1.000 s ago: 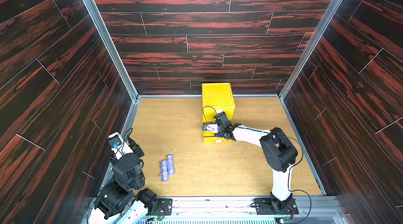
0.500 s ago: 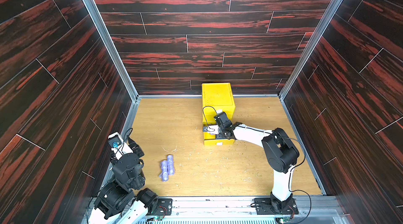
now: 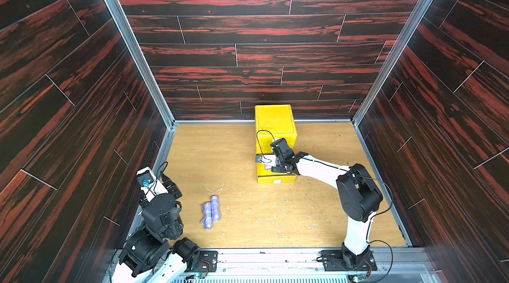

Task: Sort the rolls of trash bags by color and place them into the drawer
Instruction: Place the roll of trash bags in the drawer, then pick up the roll of trash bags from the center of the board.

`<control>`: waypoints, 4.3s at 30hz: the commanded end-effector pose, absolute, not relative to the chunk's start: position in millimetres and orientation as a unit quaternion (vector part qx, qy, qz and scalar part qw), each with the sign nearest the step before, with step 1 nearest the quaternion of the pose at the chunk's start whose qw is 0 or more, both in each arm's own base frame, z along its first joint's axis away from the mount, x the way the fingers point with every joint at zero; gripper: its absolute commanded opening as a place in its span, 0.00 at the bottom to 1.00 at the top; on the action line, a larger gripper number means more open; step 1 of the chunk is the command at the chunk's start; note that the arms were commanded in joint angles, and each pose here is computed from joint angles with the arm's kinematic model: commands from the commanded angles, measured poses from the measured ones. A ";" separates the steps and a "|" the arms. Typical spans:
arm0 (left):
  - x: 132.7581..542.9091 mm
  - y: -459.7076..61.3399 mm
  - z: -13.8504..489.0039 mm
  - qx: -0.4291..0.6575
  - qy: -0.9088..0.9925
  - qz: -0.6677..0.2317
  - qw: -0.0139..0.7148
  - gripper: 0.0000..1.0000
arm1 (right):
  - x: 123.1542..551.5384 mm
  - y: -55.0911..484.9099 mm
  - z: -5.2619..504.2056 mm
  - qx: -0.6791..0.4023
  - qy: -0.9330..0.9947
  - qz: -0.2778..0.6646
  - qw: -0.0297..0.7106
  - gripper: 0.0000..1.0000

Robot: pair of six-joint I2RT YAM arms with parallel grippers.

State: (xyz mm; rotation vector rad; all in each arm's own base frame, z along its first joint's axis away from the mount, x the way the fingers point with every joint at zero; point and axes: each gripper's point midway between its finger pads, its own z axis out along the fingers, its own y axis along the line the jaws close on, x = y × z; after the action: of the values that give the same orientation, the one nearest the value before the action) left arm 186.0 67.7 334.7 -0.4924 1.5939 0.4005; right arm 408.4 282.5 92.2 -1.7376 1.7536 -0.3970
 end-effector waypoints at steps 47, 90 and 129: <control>201.2 -88.2 129.3 -0.112 0.985 0.069 0.112 0.60 | 334.8 124.6 267.4 0.034 0.904 0.084 0.417 0.78; 199.5 -86.5 35.3 -0.155 0.987 0.027 0.024 0.63 | 334.0 129.8 234.6 0.022 0.916 0.085 0.391 0.75; 220.7 -85.9 48.3 -0.111 0.994 0.015 0.011 0.31 | 331.3 127.9 229.6 0.018 0.919 0.079 0.386 0.76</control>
State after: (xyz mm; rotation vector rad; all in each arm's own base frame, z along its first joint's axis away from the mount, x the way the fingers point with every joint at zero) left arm 214.8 -82.3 27.6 -0.3895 3.1226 0.0961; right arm 331.0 130.2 234.6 0.0474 2.3286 0.2181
